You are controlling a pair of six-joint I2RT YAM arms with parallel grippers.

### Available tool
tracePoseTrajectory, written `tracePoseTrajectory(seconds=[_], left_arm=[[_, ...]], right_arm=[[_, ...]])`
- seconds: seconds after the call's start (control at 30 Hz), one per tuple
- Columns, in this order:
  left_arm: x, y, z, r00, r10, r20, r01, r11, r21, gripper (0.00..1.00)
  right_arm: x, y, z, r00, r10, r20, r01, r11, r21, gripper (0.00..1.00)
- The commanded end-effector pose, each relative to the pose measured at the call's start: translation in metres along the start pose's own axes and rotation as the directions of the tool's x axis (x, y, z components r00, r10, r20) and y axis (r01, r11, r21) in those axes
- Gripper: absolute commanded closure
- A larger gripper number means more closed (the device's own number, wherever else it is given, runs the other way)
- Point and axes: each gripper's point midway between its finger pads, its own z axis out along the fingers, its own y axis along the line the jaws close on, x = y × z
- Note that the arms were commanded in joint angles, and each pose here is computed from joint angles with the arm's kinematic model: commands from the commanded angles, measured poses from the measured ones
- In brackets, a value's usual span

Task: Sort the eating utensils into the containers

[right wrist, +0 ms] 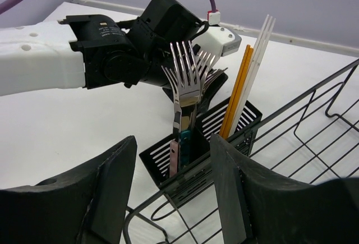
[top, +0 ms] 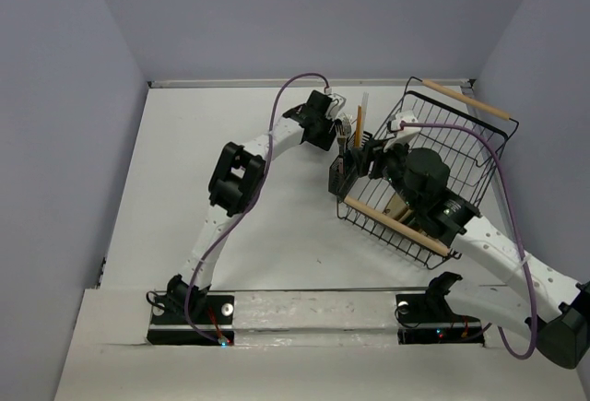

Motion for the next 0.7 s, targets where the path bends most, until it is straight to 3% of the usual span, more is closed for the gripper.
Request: tracePoseTrajectory(seconds=[0.0,0.2,0.4,0.53,0.63,0.67], left_arm=[[0.024,-0.004,-0.015,0.998,0.021,-0.065,-0.019,1.0,0.021,0.32],[0.057,-0.004,-0.032,0.992,0.035,-0.119,-0.029,0.998,0.049,0.66],[0.064,0.004,-0.045,0.994,0.022,-0.105,-0.018,0.999,0.041,0.91],[0.067,0.019,-0.051,0.995,0.024,-0.099,-0.023,1.0,0.011,1.0],[0.073,0.027,-0.056,0.994,0.037,-0.105,-0.036,0.999,0.012,1.0],[0.069,0.027,-0.063,0.995,0.043,-0.092,-0.042,0.999,0.015,0.95]], right_arm=[[-0.009,-0.007,-0.005,0.999,0.008,0.037,-0.009,1.0,0.024,0.39],[-0.013,-0.007,-0.009,0.999,0.013,0.049,-0.014,1.0,0.021,0.39],[-0.02,-0.009,-0.018,0.997,0.029,0.073,-0.03,0.999,0.02,0.4],[-0.021,-0.013,-0.026,0.996,0.033,0.079,-0.036,0.999,0.029,0.4],[-0.025,-0.017,-0.034,0.995,0.038,0.097,-0.042,0.998,0.042,0.4],[-0.027,-0.018,-0.036,0.994,0.04,0.104,-0.045,0.998,0.042,0.4]])
